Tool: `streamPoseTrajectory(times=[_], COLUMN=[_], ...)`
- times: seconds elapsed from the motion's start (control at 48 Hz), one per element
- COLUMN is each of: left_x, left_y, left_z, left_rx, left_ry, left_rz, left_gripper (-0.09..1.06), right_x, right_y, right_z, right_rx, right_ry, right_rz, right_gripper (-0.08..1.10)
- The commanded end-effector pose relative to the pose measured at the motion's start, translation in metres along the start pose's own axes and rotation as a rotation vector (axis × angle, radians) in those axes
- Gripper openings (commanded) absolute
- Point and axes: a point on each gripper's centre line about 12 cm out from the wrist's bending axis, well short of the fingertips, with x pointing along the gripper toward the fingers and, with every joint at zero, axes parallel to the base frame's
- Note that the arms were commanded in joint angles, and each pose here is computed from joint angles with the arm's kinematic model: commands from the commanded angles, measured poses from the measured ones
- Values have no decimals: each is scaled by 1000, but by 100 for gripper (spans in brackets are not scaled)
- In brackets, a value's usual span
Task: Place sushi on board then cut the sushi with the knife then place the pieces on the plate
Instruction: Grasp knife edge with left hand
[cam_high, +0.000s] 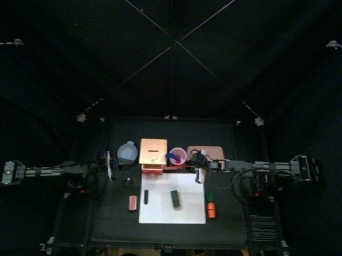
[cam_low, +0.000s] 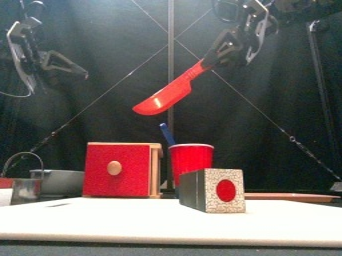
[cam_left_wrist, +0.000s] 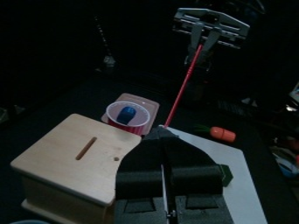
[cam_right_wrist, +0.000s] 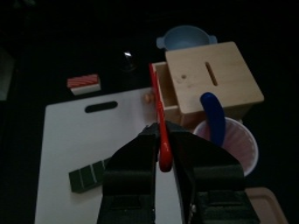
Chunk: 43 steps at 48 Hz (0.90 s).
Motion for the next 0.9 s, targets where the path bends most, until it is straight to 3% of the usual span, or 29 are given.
streamPoseTrajectory(times=[0.021, 0.125, 0.208, 0.458, 0.583, 0.896], left_x=[19, 35, 41, 45, 50, 83], left_y=[-12, -20, -25, -43, -49, -58], left_z=[8, 2, -1, -6, -9, -26], left_rx=[17, 25, 28, 25, 26, 70], left_ry=[17, 65, 67, 28, 18, 92], left_rz=[-37, -62, -78, -148, -166, -167], left_gripper=[4, 14, 27, 82, 103, 103], right_x=[-3, -2, -3, -9, -10, -11], right_y=[6, 8, 10, 26, 35, 39], right_z=[-3, -15, -22, -44, -49, -47], right_rx=[24, 20, 20, 13, 8, 4], right_ry=[-126, -206, -268, -344, -332, -339], right_rz=[44, 68, 91, 167, 197, 209], right_gripper=[49, 49, 49, 49, 49, 49])
